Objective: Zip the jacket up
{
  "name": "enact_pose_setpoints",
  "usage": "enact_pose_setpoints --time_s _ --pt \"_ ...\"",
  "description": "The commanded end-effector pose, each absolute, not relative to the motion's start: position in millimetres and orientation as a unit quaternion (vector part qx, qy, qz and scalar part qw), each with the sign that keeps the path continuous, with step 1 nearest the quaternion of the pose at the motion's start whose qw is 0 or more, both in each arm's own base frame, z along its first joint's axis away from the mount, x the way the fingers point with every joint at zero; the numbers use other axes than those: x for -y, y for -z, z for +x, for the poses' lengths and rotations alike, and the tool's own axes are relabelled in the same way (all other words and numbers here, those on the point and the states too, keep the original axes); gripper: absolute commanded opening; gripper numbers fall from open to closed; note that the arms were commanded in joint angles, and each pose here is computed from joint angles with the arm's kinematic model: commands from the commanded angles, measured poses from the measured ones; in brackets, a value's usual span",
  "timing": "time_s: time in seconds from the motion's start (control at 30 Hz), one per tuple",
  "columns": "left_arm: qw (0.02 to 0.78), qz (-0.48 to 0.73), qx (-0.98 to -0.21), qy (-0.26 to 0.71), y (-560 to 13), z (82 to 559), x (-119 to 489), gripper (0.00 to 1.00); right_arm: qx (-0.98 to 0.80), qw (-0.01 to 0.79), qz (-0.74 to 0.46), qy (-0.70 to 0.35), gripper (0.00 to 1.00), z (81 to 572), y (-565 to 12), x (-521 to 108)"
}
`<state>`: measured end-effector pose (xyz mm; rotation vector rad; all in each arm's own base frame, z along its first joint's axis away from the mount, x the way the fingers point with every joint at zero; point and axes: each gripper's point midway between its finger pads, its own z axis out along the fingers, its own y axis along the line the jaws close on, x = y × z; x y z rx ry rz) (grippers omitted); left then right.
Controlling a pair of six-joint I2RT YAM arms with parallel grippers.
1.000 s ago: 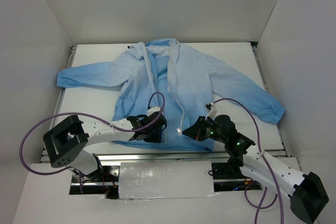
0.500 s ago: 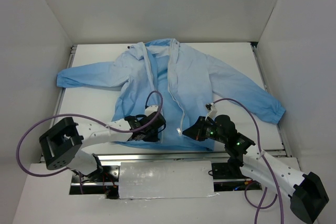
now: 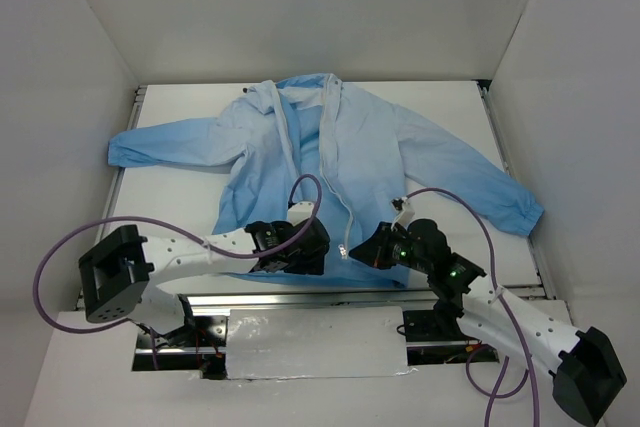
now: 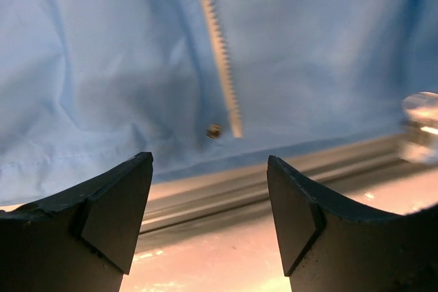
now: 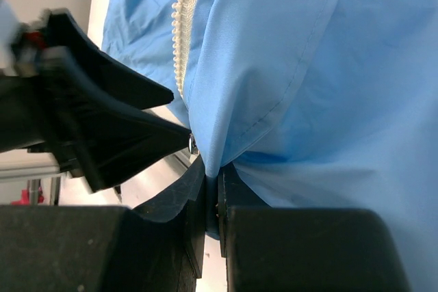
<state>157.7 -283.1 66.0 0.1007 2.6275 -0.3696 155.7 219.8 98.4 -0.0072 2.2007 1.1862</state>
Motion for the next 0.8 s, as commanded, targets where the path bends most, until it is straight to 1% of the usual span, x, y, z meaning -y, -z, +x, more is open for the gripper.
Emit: enact_pose_setpoints --time_s 0.0,0.2,0.37,0.47,0.6,0.63,0.67,0.77 --pt "0.235 0.017 -0.966 0.101 -55.8 158.8 276.0 0.80 -0.827 0.347 0.011 -0.442 0.00 166.1 -119.1 -215.6" --pt "0.233 0.016 -0.970 0.068 -40.5 163.8 276.0 0.81 -0.825 0.364 0.025 -0.432 0.00 165.9 -128.7 -205.2" --pt "0.234 0.015 -0.970 0.056 -35.1 166.2 275.6 0.79 -0.823 0.365 0.019 -0.434 0.00 163.6 -131.8 -204.8" --pt "0.234 0.014 -0.971 0.038 -30.0 167.2 271.0 0.74 -0.823 0.364 0.019 -0.437 0.00 162.8 -131.3 -205.1" --pt "0.229 0.014 -0.973 0.020 -19.0 166.2 266.1 0.73 -0.822 0.363 0.016 -0.439 0.00 161.1 -131.4 -205.5" --pt "0.227 0.016 -0.973 0.020 -17.0 165.6 267.2 0.70 -0.822 0.364 0.015 -0.438 0.00 161.5 -131.7 -205.2" --pt "0.226 0.016 -0.974 0.015 -13.9 166.4 266.5 0.64 -0.822 0.364 0.014 -0.438 0.00 160.9 -131.7 -205.1" --pt "0.226 0.017 -0.974 -0.001 -8.5 167.3 262.3 0.64 -0.821 0.364 0.012 -0.440 0.00 160.0 -132.9 -205.2"
